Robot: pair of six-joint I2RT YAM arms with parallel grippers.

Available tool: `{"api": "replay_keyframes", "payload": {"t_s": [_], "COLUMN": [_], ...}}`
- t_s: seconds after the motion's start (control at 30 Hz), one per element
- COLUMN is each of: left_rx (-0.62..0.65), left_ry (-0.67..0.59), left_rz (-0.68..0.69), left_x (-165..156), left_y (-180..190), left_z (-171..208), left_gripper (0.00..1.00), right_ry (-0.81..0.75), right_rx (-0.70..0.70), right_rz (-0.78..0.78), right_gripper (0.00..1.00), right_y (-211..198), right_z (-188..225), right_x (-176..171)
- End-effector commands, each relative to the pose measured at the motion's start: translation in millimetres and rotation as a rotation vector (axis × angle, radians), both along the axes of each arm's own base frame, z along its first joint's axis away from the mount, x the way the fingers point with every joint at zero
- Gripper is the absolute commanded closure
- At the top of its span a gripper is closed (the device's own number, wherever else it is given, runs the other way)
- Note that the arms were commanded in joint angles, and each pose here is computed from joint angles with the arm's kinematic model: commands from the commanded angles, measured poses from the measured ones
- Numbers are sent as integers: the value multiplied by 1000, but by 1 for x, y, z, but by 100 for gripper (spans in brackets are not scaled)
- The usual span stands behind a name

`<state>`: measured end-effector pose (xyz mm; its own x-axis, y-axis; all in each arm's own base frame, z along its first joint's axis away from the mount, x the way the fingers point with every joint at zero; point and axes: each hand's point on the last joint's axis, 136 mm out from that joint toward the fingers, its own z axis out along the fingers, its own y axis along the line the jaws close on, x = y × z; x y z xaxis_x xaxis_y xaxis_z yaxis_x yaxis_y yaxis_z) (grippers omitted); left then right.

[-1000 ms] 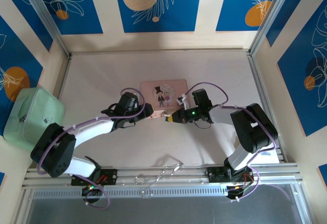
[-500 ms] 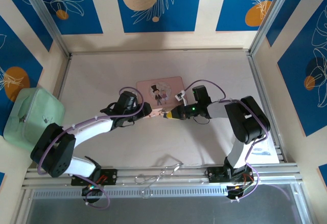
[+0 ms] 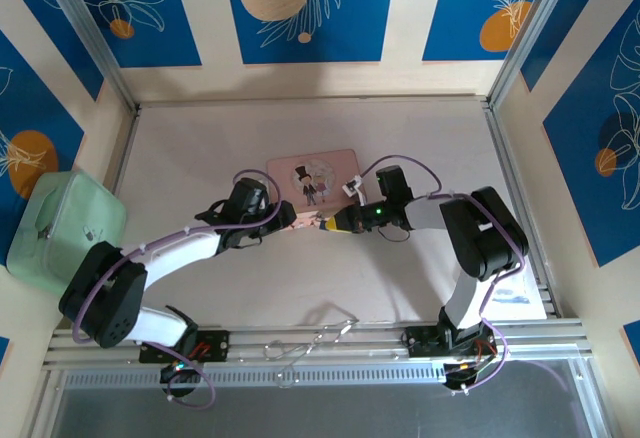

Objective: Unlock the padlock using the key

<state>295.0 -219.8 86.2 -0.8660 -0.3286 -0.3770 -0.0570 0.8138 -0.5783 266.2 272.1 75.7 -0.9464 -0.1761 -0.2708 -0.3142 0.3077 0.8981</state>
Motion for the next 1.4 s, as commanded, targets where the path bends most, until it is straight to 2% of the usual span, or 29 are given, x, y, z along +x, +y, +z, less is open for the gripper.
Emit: {"api": "replay_keyframes", "payload": {"t_s": [0.0,0.13,0.27,0.37,0.4,0.53,0.6,0.63,0.87,0.97,1.03,1.2,1.37], "left_rx": [89,102,96,85,84,82,79,80,53,47,44,39,34], "left_ry": [107,100,96,90,90,87,83,84,84,83,81,73,70], "left_rz": [-19,-16,-9,-9,-10,-16,-17,-18,-8,-10,-10,-10,-7], "left_x": [-19,-18,-16,-14,-14,-12,-11,-12,-12,-12,-12,-12,-12], "left_y": [18,24,27,26,25,24,24,24,25,24,24,25,26], "left_z": [-27,-25,-22,-19,-18,-14,-12,-13,-14,-13,-11,-8,-7], "left_gripper": [37,37,37,37,37,37,37,37,37,37,37,37,37], "right_ry": [415,411,440,425,412,364,324,299,106,14,27,40,-28], "right_rx": [-217,-271,-354,-346,-330,-303,-288,-286,-278,-367,-433,-441,-503], "right_rz": [-33,-18,-144,-232,-252,-321,-356,-387,-585,-581,-570,-594,-508], "right_gripper": [100,100,100,96,93,58,48,46,45,44,45,42,39], "right_y": [-16,-12,-29,-33,-31,-29,-30,-31,-33,-28,-31,-34,-10], "right_z": [-67,-71,-84,-84,-83,-80,-74,-71,-53,-52,-58,-59,-63], "right_x": [-48,-54,-44,-35,-30,-16,-8,-5,6,2,-1,-10,-14]}}
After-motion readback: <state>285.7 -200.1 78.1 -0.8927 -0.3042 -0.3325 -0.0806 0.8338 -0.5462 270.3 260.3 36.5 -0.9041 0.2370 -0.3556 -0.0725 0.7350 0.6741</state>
